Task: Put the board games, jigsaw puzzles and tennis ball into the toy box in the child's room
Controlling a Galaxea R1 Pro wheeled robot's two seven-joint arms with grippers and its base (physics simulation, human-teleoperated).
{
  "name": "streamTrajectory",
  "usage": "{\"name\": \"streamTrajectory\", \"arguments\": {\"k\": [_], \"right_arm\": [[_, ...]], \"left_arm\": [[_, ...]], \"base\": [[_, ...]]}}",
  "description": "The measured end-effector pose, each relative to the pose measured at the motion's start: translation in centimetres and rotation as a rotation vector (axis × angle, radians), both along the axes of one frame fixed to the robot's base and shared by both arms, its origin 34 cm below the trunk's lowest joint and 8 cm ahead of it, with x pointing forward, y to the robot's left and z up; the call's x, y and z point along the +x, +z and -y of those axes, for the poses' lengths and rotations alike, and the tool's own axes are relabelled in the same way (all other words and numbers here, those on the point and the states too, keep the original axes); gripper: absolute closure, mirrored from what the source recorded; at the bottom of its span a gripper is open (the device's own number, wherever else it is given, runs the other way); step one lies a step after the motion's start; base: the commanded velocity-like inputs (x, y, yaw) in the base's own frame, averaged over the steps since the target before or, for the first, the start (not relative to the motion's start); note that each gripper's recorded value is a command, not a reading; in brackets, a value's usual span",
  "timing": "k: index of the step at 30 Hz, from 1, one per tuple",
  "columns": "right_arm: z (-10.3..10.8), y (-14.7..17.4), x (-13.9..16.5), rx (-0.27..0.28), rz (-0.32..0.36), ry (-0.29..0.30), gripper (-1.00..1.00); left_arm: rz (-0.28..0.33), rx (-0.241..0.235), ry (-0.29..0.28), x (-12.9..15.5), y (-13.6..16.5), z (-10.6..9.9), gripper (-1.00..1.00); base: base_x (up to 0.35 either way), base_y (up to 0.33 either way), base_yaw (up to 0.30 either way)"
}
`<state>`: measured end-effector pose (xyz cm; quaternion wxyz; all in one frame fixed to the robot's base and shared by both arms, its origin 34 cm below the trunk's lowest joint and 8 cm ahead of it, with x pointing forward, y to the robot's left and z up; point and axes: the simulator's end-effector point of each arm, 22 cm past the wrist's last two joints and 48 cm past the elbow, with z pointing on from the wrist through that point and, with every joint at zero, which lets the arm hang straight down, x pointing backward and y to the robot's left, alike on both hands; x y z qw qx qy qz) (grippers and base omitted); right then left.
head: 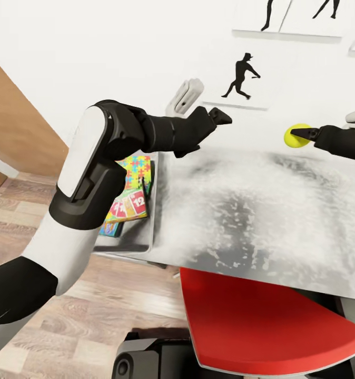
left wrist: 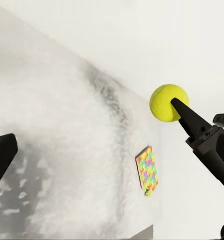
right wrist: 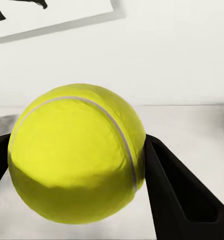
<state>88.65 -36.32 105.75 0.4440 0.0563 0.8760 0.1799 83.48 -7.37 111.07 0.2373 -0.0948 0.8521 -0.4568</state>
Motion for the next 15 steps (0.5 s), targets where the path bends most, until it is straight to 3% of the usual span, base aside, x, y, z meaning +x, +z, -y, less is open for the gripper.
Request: {"name": "streamTrajectory", "arguments": {"k": [5,10,15], "right_arm": [[-0.2,0.2,-0.2,0.004,0.001,0.005,1.00],[-0.5,0.4,-0.5,0.013,0.002,0.017,1.00],[-1.5,0.7,-0.7,0.040,0.010,0.047,1.00]], "left_arm": [[-0.003,0.053,0.062,1.6,0.0,-2.9,-1.00],[0.003,0.077,0.103,2.7,0.5,-5.0,-1.00],[0.005,0.127,0.161,4.1,0.0,-8.8,-1.00]], "base": [[0.000,0.000,0.213],[0.000,0.000,0.216],[0.000,0.000,0.218]]}}
